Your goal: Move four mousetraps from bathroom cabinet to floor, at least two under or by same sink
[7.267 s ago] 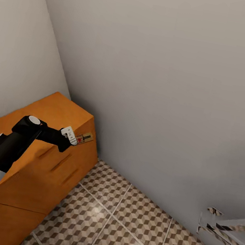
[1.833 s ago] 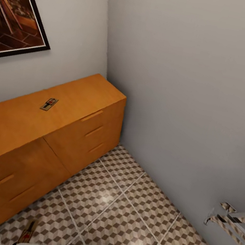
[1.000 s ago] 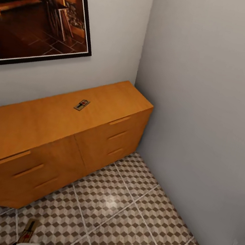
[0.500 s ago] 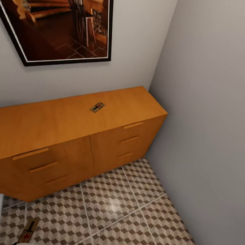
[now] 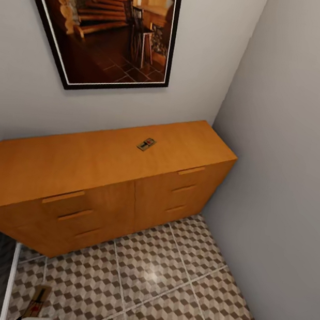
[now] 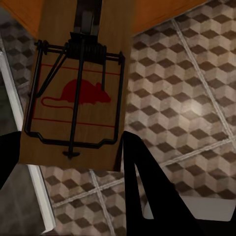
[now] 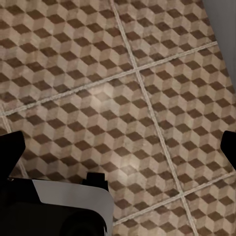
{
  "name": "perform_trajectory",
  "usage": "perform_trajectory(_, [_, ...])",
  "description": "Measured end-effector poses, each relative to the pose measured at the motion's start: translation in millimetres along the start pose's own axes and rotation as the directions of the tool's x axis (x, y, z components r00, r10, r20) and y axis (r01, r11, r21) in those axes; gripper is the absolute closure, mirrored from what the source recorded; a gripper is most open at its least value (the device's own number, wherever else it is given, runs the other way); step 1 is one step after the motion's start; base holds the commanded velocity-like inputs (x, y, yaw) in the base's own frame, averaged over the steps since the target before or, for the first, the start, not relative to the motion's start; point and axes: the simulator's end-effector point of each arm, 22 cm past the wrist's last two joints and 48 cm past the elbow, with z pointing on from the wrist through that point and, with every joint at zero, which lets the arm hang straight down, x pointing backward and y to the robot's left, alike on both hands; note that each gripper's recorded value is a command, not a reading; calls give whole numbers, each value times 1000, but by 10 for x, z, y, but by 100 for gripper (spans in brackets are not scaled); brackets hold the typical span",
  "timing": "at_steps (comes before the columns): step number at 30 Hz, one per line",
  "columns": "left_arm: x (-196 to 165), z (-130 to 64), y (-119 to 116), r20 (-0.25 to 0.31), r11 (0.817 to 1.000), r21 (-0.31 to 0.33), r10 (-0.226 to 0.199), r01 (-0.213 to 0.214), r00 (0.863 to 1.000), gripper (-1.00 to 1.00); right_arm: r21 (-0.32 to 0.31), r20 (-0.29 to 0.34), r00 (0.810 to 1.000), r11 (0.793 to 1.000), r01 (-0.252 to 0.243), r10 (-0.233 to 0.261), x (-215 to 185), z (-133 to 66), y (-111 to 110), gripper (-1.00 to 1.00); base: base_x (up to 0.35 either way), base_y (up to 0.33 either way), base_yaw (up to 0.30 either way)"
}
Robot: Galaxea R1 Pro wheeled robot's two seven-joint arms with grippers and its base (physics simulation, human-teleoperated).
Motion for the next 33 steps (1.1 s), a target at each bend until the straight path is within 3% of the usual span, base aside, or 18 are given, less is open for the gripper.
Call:
perform_trajectory(16, [-77,-8,-95,16,1000,10,-11,11,1000,100,3,18,1000,1000,0,0,-85,-10,-13,-100,-104,-44,220])
perform_trajectory(33, [-166,-10,-106,36,1000,10,-16,16,999,100,6,37,999,1000,-1,1,-171,-25,-27,-100,-9,-46,220])
